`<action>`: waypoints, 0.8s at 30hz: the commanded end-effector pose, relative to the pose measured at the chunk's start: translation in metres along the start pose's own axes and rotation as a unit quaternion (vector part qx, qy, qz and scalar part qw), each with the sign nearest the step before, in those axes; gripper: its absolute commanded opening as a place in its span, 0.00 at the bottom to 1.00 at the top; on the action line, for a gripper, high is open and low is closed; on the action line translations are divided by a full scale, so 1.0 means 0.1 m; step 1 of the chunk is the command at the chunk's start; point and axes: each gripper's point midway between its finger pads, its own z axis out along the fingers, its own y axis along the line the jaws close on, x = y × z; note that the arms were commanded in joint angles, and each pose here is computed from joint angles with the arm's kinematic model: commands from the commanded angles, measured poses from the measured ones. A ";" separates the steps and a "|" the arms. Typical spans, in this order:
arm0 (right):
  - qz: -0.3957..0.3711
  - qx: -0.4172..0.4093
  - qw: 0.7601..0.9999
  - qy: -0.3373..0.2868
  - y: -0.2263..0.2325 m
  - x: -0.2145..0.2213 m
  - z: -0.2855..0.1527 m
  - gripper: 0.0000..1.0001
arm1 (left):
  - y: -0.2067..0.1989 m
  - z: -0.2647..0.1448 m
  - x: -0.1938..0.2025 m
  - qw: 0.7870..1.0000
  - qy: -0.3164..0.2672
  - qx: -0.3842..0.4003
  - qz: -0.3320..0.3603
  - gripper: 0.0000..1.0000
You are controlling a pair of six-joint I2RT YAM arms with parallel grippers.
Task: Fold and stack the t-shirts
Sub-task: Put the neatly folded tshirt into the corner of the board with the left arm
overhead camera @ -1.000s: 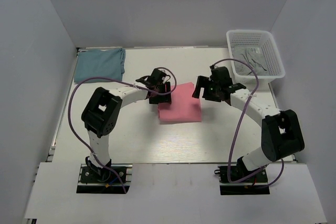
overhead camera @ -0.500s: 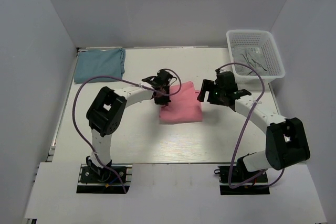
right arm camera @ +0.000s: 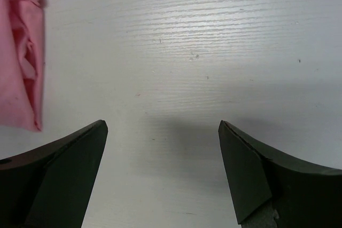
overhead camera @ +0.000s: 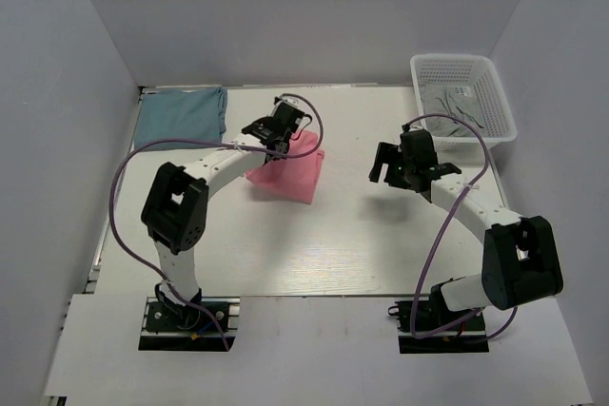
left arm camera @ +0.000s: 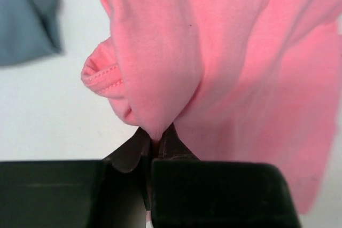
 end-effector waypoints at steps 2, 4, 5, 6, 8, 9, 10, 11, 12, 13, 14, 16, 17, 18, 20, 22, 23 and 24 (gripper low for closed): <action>0.000 0.015 1.000 -0.016 -0.10 -0.05 -0.03 0.90 | 0.45 -0.30 -0.69 0.992 -0.112 -0.051 0.041 0.00; 0.004 0.019 1.000 -0.019 -0.13 -0.07 -0.04 0.90 | 0.67 -0.32 -0.84 0.988 -0.122 -0.080 0.058 0.00; 0.004 0.021 1.000 -0.018 -0.15 -0.06 -0.04 0.90 | 0.71 -0.35 -0.88 0.986 -0.124 -0.088 0.067 0.00; 0.005 0.023 1.000 -0.018 -0.16 -0.06 -0.05 0.90 | 0.79 -0.34 -0.96 0.984 -0.137 -0.099 0.065 0.00; 0.008 0.024 1.000 -0.017 -0.17 -0.06 -0.06 0.90 | 0.90 -0.40 -1.08 0.978 -0.154 -0.107 0.089 0.00; 0.012 0.026 0.999 -0.017 -0.19 -0.07 -0.05 0.90 | 1.00 -0.44 -1.19 0.975 -0.171 -0.115 0.083 0.00; 0.012 0.027 0.999 -0.015 -0.20 -0.06 -0.05 0.90 | 1.05 -0.48 -1.24 0.973 -0.177 -0.116 0.095 0.00; 0.014 0.030 0.999 -0.015 -0.21 -0.05 -0.06 0.90 | 1.12 -0.46 -1.26 0.972 -0.179 -0.119 0.096 0.00; 0.016 0.031 0.999 -0.014 -0.21 -0.05 -0.05 0.90 | 1.13 -0.49 -1.31 0.971 -0.184 -0.120 0.097 0.00; 0.015 0.032 0.999 -0.015 -0.21 -0.06 -0.05 0.90 | 1.22 -0.49 -1.30 0.971 -0.177 -0.127 0.099 0.00; 0.018 0.032 0.999 -0.014 -0.22 -0.06 -0.04 0.90 | 1.28 -0.47 -1.30 0.970 -0.173 -0.133 0.106 0.00; 0.019 0.035 0.999 -0.012 -0.23 -0.06 -0.03 0.90 | 1.44 -0.46 -1.33 0.967 -0.175 -0.151 0.104 0.00; 0.018 0.035 0.999 -0.011 -0.23 -0.06 -0.03 0.90 | 1.49 -0.47 -1.37 0.967 -0.179 -0.155 0.098 0.00; 0.020 0.038 0.999 -0.007 -0.23 -0.05 -0.02 0.90 | 1.53 -0.51 -1.43 0.967 -0.183 -0.152 0.095 0.00; 0.020 0.045 0.999 0.001 -0.25 -0.03 0.02 0.90 | 1.64 -0.45 -1.41 0.968 -0.175 -0.156 0.092 0.00; 0.021 0.047 0.999 0.008 -0.25 -0.02 0.05 0.90 | 1.72 -0.43 -1.46 0.967 -0.176 -0.161 0.092 0.00; 0.022 0.045 0.999 0.012 -0.24 -0.01 0.06 0.90 | 1.80 -0.40 -1.48 0.967 -0.175 -0.164 0.087 0.00; 0.019 0.044 0.999 0.010 -0.23 -0.04 0.06 0.90 | 1.86 -0.42 -1.51 0.966 -0.178 -0.169 0.086 0.00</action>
